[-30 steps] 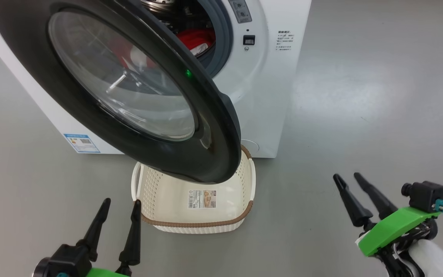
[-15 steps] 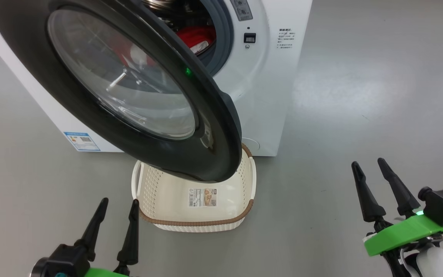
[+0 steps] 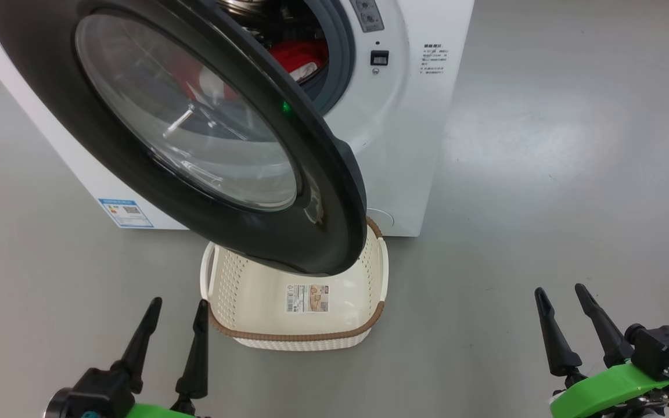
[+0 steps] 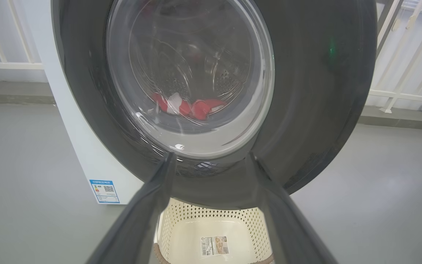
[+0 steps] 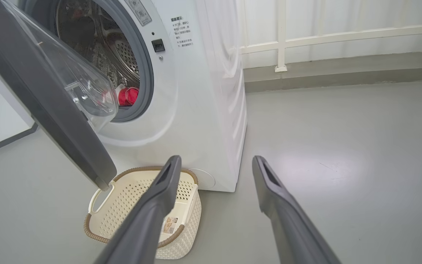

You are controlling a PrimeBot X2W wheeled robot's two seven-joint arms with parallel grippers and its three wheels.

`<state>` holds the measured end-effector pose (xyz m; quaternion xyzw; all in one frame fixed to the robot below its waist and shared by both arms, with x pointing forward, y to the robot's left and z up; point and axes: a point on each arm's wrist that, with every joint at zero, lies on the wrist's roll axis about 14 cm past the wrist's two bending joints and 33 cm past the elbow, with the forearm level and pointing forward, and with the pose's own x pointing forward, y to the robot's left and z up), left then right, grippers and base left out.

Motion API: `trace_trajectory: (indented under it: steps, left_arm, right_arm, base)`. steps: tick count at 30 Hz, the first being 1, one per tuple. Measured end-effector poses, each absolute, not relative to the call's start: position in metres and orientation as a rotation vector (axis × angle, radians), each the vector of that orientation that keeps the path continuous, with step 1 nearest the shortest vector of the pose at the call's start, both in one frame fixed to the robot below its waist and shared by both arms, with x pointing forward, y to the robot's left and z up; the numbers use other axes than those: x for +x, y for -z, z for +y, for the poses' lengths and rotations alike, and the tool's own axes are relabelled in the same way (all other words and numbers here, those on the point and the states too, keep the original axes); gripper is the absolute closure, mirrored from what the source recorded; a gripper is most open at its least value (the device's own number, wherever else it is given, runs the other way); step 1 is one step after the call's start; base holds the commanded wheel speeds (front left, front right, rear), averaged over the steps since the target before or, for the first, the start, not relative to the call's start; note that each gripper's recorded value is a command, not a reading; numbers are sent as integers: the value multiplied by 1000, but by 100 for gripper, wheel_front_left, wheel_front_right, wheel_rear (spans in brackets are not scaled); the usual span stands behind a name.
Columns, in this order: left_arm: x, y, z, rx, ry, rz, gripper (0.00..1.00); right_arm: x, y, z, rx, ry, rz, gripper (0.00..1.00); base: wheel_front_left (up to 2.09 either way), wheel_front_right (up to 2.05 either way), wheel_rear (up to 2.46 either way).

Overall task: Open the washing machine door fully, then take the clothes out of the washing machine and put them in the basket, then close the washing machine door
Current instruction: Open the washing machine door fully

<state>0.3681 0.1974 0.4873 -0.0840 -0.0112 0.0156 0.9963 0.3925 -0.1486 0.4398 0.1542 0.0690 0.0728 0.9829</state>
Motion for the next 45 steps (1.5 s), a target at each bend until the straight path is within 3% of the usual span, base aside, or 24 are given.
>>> trace_trajectory:
  steps: [23, 24, 25, 26, 27, 38, 45]
  left_arm:
    - [362, -486, 199, -167, -40, -19, 0]
    - [362, -486, 199, -167, -41, -19, 0]
    - [361, -486, 199, -167, -41, -19, 0]
    - [361, -486, 199, -167, -41, -19, 0]
    - [361, -486, 199, -167, -41, -18, 0]
    - [356, -485, 202, -166, -53, -14, 0]
    - [352, -481, 204, -174, -64, 1, 0]
  right_arm:
    - [396, -454, -144, 349, -146, 96, 0]
    - [398, -456, -142, 366, -149, 88, 50]
    - [399, -459, -138, 386, -154, 80, 66]
    - [401, -463, -134, 405, -164, 71, 92]
    - [404, -467, -129, 423, -176, 62, 100]
    - [446, -530, -77, 559, -336, -79, 100]
    - [470, -552, -34, 687, -463, -64, 100]
  base:
    - [0, 0, 0]
    - [0, 0, 0]
    - [0, 0, 0]
    - [0, 0, 0]
    - [0, 0, 0]
    - [0, 0, 0]
    - [0, 0, 0]
